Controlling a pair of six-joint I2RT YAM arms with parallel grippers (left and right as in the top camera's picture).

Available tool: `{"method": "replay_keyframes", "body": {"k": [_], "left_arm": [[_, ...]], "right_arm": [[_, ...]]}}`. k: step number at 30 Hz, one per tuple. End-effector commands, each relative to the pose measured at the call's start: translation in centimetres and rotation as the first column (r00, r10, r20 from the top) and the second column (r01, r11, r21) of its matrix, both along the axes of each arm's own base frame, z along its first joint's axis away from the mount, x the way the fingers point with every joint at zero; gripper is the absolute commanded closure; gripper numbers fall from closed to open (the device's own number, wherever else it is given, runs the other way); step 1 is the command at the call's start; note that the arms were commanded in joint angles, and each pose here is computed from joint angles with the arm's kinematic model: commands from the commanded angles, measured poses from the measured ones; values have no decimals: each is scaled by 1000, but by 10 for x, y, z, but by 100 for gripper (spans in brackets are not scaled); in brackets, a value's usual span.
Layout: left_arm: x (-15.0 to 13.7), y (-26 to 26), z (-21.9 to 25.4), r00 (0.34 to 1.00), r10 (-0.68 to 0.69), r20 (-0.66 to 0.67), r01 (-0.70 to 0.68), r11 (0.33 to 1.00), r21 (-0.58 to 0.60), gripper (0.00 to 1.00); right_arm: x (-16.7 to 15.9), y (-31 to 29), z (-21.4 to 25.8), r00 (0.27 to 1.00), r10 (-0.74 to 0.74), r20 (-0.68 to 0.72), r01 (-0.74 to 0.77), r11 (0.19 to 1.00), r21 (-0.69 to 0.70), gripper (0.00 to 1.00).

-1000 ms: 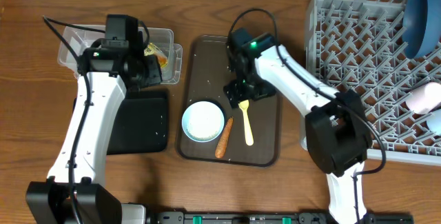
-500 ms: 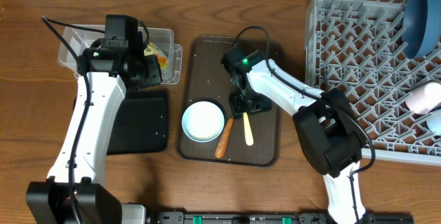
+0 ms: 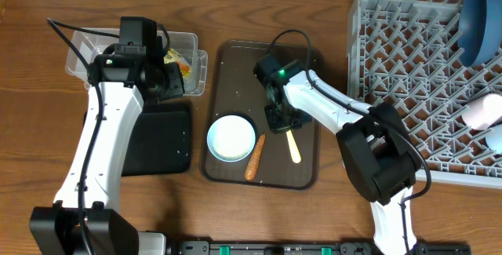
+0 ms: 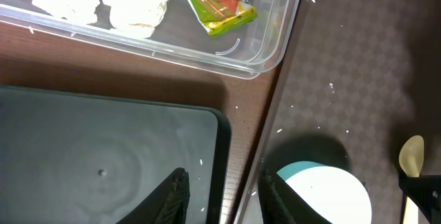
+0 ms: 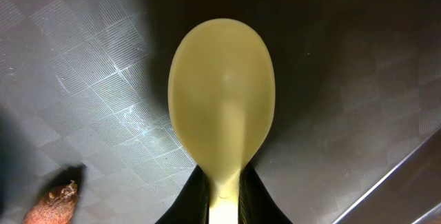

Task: Sort waste into correct bins and load items into the dishwasher rack
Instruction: 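Reach the right gripper to the yellow spoon and grasp it, then carry the yellow spoon with the right gripper and drop it in the rack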

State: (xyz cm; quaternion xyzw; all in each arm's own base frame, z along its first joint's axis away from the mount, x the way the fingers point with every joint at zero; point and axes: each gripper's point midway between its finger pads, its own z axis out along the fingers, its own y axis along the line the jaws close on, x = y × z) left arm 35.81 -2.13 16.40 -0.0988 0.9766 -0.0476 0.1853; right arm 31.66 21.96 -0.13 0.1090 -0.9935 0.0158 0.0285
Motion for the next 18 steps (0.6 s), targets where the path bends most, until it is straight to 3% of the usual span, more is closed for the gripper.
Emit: {"method": "replay_keyframes", "body": {"k": [1,9,18], "left_arm": [[0,5,4,1000,5,7,-6,1000,19,64],[0,5,4,1000,6,7,-6,1000,20,64],[1,5,4,1000,6,7,-6,1000,20,64]], "right_arm": [[3,-3,-12,999,-15,-29,15,1000,-1,96],[56,-14,64,993,-19,113,9,996,88,99],[90,-82,143,947,-190,260,150,975,166,98]]}}
